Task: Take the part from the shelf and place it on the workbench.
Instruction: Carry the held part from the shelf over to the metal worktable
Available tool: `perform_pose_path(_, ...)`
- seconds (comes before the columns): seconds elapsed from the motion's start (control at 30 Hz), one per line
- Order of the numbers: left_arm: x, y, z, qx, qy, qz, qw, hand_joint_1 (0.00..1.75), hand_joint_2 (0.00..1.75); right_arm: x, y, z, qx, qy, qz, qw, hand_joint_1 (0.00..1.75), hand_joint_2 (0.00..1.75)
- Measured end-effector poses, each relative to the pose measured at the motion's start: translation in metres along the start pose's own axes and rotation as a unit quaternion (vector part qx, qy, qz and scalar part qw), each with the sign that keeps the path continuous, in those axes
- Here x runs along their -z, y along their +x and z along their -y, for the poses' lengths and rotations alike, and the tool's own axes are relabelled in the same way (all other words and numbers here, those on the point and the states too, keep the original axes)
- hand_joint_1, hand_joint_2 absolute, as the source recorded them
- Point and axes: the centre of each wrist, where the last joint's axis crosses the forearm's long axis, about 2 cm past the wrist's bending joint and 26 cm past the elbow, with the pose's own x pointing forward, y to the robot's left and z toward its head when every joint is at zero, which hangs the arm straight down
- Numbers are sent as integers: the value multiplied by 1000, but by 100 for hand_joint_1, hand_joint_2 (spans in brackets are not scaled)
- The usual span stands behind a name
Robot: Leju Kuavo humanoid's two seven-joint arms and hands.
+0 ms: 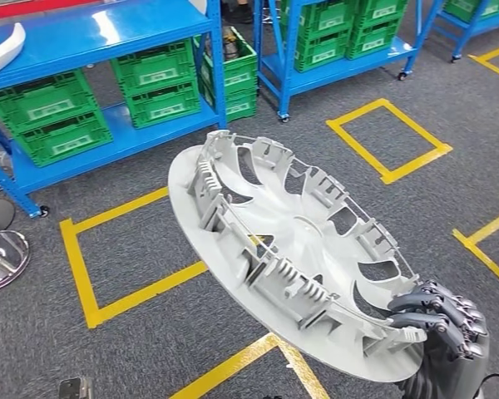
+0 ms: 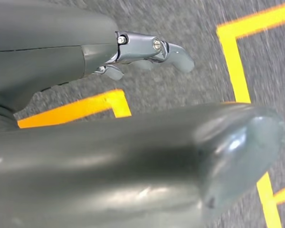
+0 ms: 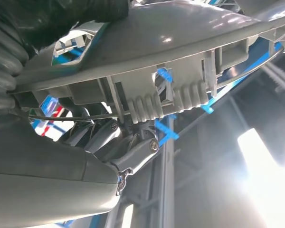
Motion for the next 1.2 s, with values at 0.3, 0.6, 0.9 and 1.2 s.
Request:
perform_pose_path(0.3,0,0,-1,20,2,-8,1000,0,0,0,0,-1,1,4,1,1000,175,175)
perform_pose_path(0.6,-7,-9,-7,9,0,-20,1000,0,0,-2,2,0,-3,10,6,1000,175,175)
perform_pose_path(0.9,-4,-5,-7,24,-5,-16,1000,0,0,-4,4,0,-5,13,12,1000,175,175)
perform_pose_path(1.2,-7,-8,-11,38,-3,-29,999,0,0,-4,6,0,-10,17,17,1000,175,175)
